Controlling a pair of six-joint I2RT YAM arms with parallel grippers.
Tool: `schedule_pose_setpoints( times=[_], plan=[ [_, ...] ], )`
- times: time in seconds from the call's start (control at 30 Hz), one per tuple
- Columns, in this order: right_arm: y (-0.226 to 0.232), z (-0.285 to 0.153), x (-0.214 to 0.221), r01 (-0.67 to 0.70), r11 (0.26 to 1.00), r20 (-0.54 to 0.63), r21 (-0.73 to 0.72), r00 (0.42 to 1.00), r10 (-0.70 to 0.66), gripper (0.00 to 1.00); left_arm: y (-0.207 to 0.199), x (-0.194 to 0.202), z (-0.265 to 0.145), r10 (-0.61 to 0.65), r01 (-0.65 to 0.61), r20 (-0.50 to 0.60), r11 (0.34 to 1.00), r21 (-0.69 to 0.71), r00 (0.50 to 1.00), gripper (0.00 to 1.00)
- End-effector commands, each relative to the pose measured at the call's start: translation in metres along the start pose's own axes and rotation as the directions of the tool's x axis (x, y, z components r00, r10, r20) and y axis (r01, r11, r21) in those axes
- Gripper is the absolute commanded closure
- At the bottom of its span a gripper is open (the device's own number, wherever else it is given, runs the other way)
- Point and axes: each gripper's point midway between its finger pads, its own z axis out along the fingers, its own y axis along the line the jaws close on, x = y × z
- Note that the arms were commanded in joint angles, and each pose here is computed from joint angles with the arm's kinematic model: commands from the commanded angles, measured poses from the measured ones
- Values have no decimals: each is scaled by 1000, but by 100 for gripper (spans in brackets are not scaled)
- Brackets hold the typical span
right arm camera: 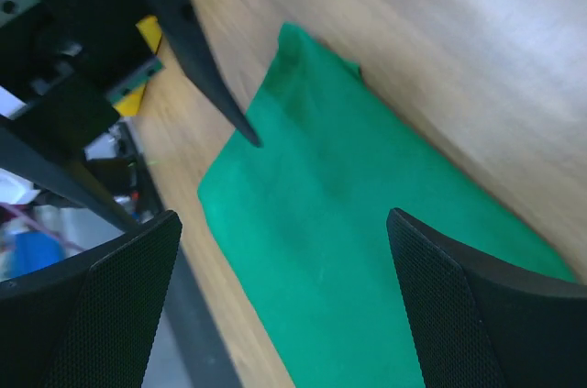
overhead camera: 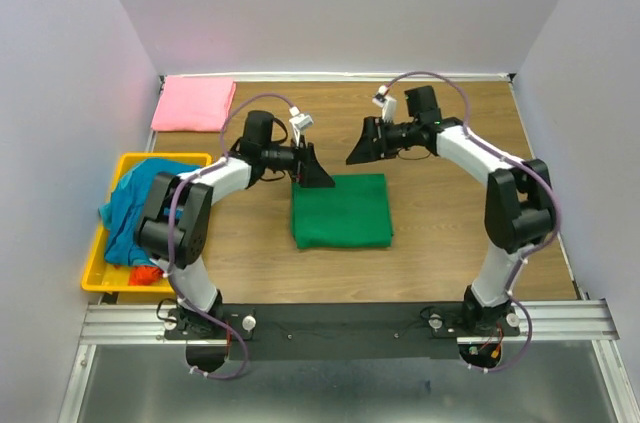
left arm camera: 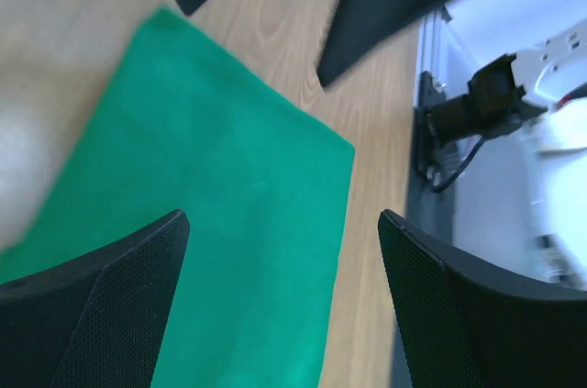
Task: Fold and stack the t-shirts
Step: Fold the tshirt
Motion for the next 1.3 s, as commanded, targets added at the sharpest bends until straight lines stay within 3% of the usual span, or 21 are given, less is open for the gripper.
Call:
schedule_pose_setpoints(
  times=[0.0,0.23,0.43,0.53,0.7,0.8,0.93,1.03,1.27],
  plan=[
    [-13,27,34,-226,971,-108,-81,970,217,0,22,-6,15,-161,163,87,987,-15,983,8],
    [-97,40,58,-307,950,-82,53,947,311,0,117,28,14,-329,339,91,932,-131,940,8],
    [-143,31,42,-287,952,-21,108,957,290,0,157,9,12,-289,303,102,939,-166,952,8],
    [-143,23,16,-245,964,22,99,970,244,0,145,-11,9,-232,246,107,959,-142,967,8],
    [-91,1,-25,-239,971,77,6,968,238,0,73,-52,-12,-129,138,125,988,-67,984,8],
    [-49,-4,-27,-227,973,74,-35,971,229,0,39,-44,-15,-144,150,115,988,-39,983,7],
    [-11,11,4,-307,949,4,-76,951,308,0,16,-12,-1,-216,217,69,976,-9,974,7],
    [-3,22,39,-365,928,-57,-72,931,361,0,22,24,11,-332,332,26,943,-9,943,7],
    [-38,29,105,-426,905,-142,7,895,422,0,76,76,10,-435,433,13,894,-114,900,7]
  ],
)
